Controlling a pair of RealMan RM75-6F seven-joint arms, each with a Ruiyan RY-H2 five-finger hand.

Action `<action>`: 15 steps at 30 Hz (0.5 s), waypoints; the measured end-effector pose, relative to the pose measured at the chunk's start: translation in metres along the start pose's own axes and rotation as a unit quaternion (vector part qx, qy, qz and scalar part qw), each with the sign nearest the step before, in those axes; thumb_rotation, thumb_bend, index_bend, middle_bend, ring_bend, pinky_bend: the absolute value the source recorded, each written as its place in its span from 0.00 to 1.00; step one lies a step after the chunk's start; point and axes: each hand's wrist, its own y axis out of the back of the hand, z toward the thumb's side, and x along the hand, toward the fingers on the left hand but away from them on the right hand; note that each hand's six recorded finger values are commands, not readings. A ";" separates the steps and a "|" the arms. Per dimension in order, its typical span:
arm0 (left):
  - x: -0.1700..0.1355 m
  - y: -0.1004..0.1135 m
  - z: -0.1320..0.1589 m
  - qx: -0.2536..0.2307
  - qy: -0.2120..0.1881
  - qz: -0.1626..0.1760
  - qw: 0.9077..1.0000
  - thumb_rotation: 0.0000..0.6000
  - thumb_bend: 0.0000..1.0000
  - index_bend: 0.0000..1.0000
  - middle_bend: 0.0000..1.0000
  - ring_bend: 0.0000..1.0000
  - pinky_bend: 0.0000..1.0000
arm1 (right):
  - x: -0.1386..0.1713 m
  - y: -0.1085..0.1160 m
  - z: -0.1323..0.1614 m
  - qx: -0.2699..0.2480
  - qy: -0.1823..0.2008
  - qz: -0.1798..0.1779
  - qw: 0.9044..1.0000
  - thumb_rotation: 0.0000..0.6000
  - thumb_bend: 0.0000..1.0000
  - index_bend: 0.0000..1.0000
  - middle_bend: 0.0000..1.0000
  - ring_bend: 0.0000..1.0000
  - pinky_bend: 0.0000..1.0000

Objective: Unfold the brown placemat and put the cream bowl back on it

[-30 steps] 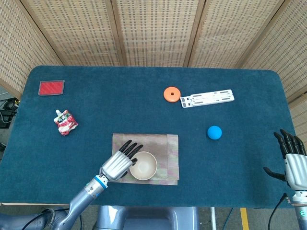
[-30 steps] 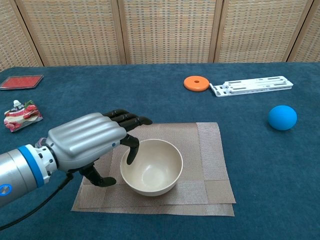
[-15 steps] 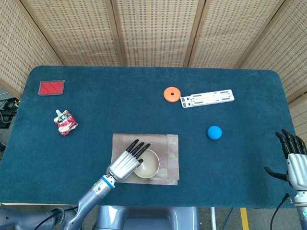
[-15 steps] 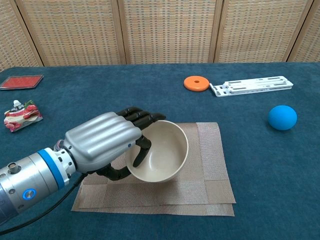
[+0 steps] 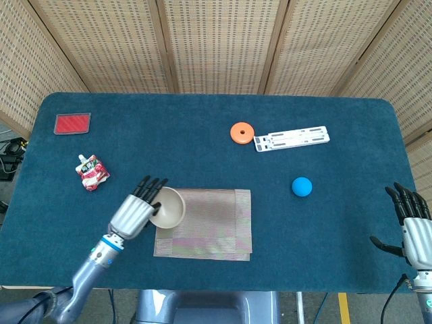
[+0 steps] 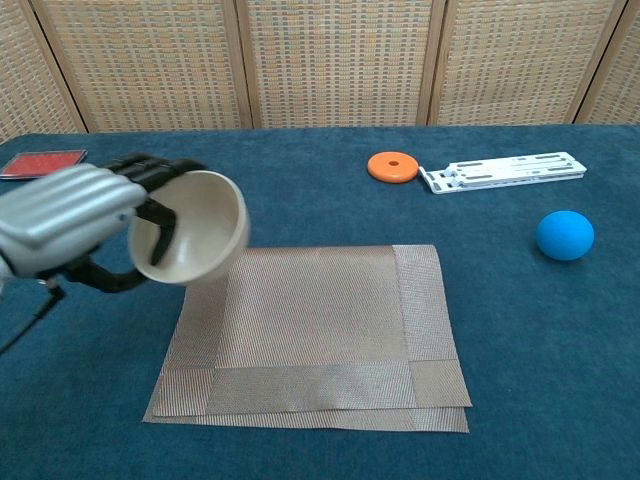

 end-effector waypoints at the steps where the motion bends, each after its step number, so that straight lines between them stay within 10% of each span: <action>1: -0.005 0.000 -0.013 0.000 0.011 -0.001 1.000 1.00 0.59 0.82 0.00 0.00 0.00 | 0.000 0.000 0.000 0.000 0.001 0.000 1.000 1.00 0.04 0.00 0.00 0.00 0.00; 15: -0.079 -0.034 -0.141 0.003 0.143 -0.046 0.989 1.00 0.59 0.80 0.00 0.00 0.00 | 0.005 -0.005 0.007 0.005 0.009 0.007 1.000 1.00 0.03 0.00 0.00 0.00 0.00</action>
